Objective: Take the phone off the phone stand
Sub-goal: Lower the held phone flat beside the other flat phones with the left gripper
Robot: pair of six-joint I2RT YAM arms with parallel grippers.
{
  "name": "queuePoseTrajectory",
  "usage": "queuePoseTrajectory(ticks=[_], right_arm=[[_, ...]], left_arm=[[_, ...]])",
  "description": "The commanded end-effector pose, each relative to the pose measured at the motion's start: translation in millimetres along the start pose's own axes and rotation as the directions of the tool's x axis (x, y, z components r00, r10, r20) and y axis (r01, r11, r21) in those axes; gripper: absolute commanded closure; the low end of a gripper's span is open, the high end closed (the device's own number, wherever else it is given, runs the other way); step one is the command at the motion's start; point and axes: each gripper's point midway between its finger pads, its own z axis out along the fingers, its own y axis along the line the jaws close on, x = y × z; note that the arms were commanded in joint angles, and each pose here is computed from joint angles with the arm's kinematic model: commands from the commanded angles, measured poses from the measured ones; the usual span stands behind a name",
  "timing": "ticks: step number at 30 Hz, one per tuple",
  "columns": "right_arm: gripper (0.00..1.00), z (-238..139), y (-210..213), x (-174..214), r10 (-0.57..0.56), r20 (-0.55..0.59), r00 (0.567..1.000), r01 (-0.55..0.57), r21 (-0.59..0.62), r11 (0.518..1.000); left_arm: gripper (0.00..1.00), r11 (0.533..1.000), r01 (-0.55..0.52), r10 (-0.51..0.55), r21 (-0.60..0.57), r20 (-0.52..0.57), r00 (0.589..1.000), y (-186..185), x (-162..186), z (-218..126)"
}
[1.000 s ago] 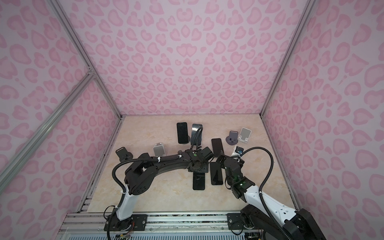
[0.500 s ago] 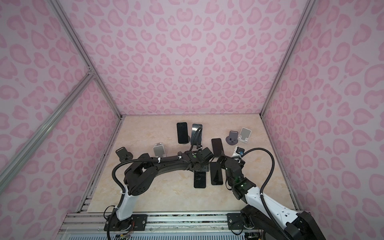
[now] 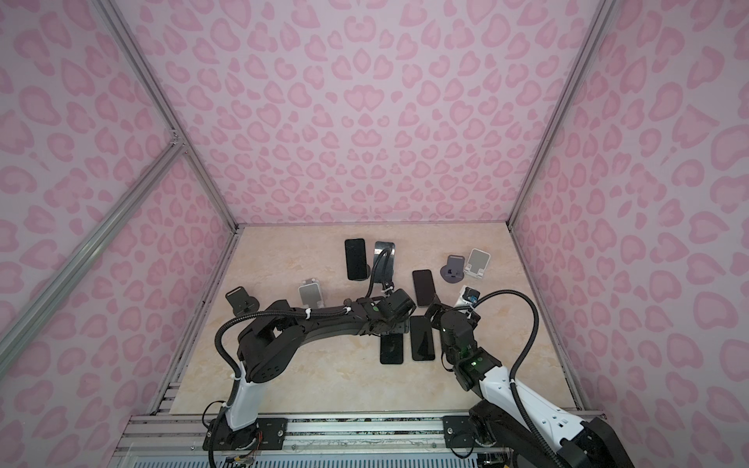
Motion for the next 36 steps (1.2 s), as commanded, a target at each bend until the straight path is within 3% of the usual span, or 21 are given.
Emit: queuePoseTrajectory(ticks=[1,14,36], right_arm=[[0.02,0,-4,-1,-0.007,0.008,1.0,0.007,0.021,1.0],[0.02,1,-5,0,-0.008,0.008,1.0,0.008,0.021,1.0],[0.02,2,-3,2,-0.013,-0.001,1.0,0.013,0.016,1.0]], left_arm=[[0.36,1.0,-0.002,0.001,-0.006,-0.13,0.991,8,31,9],[0.33,1.0,-0.007,0.007,-0.001,-0.132,0.991,6,32,14],[0.28,0.995,-0.015,-0.003,-0.096,-0.186,0.983,35,53,9]])
